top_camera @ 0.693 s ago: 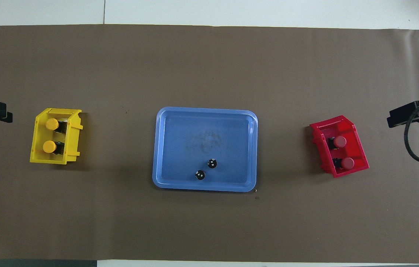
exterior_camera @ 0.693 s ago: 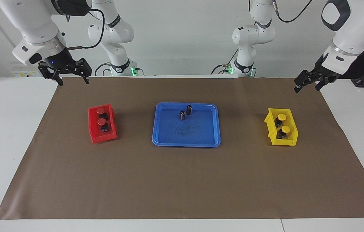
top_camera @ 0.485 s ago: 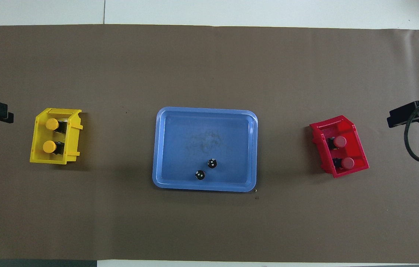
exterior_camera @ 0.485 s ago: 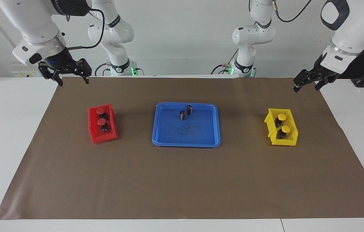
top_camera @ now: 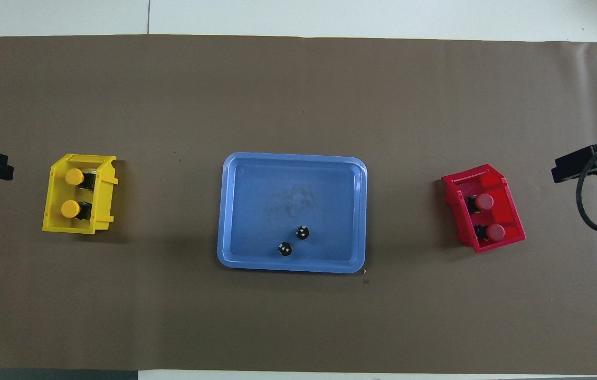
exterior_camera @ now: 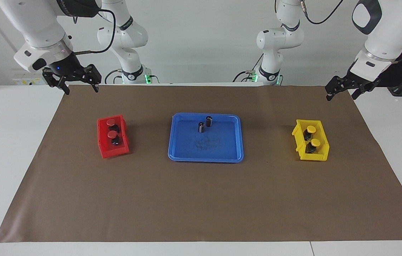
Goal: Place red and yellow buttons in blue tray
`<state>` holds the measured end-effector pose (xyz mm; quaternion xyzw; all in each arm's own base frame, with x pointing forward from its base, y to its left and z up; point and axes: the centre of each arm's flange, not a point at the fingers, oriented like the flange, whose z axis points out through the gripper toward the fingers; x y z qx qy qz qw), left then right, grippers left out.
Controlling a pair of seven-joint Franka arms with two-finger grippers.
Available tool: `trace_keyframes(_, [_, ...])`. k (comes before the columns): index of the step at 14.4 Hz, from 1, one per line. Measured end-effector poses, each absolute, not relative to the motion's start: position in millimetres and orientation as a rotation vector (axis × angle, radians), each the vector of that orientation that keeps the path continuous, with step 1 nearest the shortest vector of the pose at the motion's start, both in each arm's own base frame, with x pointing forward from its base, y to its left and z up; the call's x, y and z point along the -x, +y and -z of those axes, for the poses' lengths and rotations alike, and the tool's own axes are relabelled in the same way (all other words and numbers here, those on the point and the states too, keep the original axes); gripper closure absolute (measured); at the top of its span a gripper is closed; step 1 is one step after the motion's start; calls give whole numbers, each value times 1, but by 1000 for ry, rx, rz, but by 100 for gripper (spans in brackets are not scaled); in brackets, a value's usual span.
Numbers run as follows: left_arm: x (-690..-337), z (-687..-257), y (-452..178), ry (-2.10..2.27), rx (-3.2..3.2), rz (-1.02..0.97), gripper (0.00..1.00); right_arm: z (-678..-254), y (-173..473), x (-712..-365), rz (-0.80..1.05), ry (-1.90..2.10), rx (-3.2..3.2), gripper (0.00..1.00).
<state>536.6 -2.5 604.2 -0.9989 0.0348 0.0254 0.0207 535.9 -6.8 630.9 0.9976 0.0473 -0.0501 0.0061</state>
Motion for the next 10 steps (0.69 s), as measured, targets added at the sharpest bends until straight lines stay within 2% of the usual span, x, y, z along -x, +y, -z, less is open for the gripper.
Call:
trace_keyframes(4, [-535, -600, -4, 113, 3097, -88, 0, -622, -9, -538, 147, 143, -3122, 0])
trace_keyframes(7, [-535, -598, -4, 113, 3096, -72, 0, -577, -16, -546, 133, 131, -3124, 0])
trace_keyframes(9, [-534, -596, -3, 113, 3096, -63, 0, -535, -17, -550, 131, 160, -3123, 4])
trace_keyframes(10, [-535, -596, -3, 113, 3096, -55, 0, -515, -16, -550, 133, 183, -3123, 14])
